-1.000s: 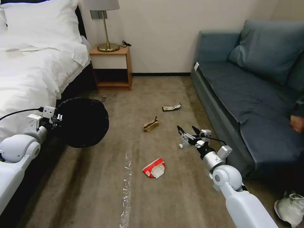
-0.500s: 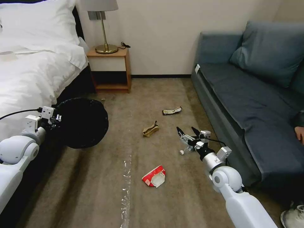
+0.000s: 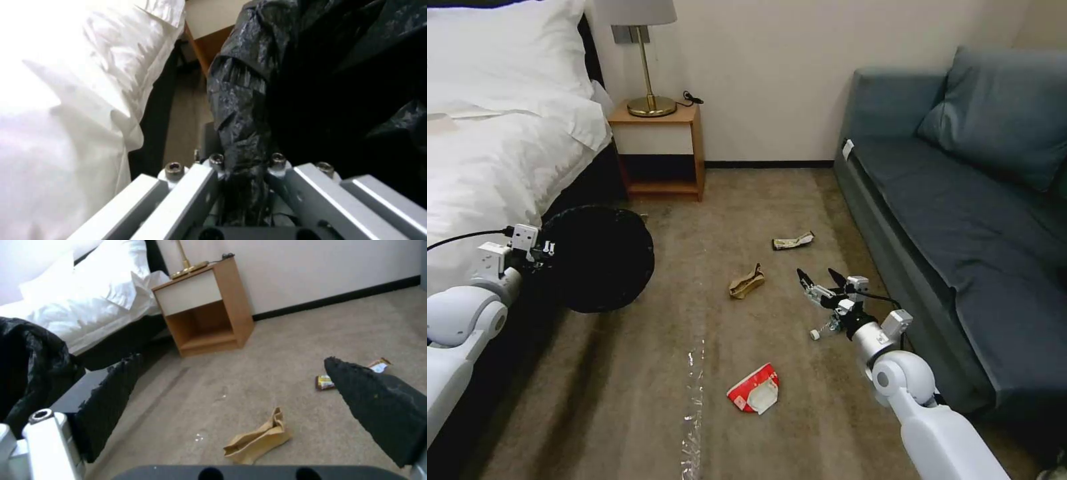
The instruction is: Pick up the trash bin, then pick up the garbage on the floor and place it into the trash bin.
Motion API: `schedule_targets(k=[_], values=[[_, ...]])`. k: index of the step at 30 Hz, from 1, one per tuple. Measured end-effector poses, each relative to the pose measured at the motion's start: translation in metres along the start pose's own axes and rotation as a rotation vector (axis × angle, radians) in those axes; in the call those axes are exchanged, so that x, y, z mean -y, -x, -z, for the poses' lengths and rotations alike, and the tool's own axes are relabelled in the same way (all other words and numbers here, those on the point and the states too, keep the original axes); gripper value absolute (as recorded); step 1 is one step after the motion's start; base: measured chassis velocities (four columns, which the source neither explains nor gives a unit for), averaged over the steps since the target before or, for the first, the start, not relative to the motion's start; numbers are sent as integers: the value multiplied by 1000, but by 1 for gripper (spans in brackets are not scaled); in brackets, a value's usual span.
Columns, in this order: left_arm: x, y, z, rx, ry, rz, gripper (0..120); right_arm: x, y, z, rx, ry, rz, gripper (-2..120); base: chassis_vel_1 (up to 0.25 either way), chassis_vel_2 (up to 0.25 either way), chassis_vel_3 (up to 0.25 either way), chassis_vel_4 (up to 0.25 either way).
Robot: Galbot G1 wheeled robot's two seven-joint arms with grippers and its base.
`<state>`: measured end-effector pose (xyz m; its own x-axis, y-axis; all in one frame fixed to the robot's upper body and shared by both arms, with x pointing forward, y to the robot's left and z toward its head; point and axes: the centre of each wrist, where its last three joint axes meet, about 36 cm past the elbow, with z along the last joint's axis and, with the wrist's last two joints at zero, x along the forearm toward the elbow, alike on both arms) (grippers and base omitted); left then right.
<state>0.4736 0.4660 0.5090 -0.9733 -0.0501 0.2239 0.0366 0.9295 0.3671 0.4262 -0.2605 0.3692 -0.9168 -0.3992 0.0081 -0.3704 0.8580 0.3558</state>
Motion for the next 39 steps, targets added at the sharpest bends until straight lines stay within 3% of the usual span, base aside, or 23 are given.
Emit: schedule_targets(k=[10, 20, 24, 30, 33, 36, 38, 39], values=[[0, 0, -1, 2, -2, -1, 1, -1, -1, -5, -31, 0, -8, 100, -71, 59, 61, -63], [0, -11, 1, 18, 12, -4, 1, 3, -27, -9, -321, -131, 90, 100, 0, 0, 0, 0], [0, -13, 1, 22, 11, 0, 1, 1, -30, -10, -371, -131, 119, 100, 0, 0, 0, 0], [15, -14, -3, 16, 11, -1, 1, -5, -41, -39, -533, -168, 197, 100, 0, 0, 0, 0], [30, -12, -4, 16, 7, -13, 1, 0, -50, -72, -649, -162, 220, 100, 0, 0, 0, 0], [35, -12, -4, 16, 6, -17, 1, 2, -53, -80, -672, -159, 222, 100, 0, 0, 0, 0], [55, -12, -8, 18, -9, -41, 1, 7, -60, -107, -730, -153, 229, 100, 0, 0, 0, 0], [55, -12, -8, 18, -9, -41, 1, 7, -60, -107, -730, -153, 229, 100, 0, 0, 0, 0]])
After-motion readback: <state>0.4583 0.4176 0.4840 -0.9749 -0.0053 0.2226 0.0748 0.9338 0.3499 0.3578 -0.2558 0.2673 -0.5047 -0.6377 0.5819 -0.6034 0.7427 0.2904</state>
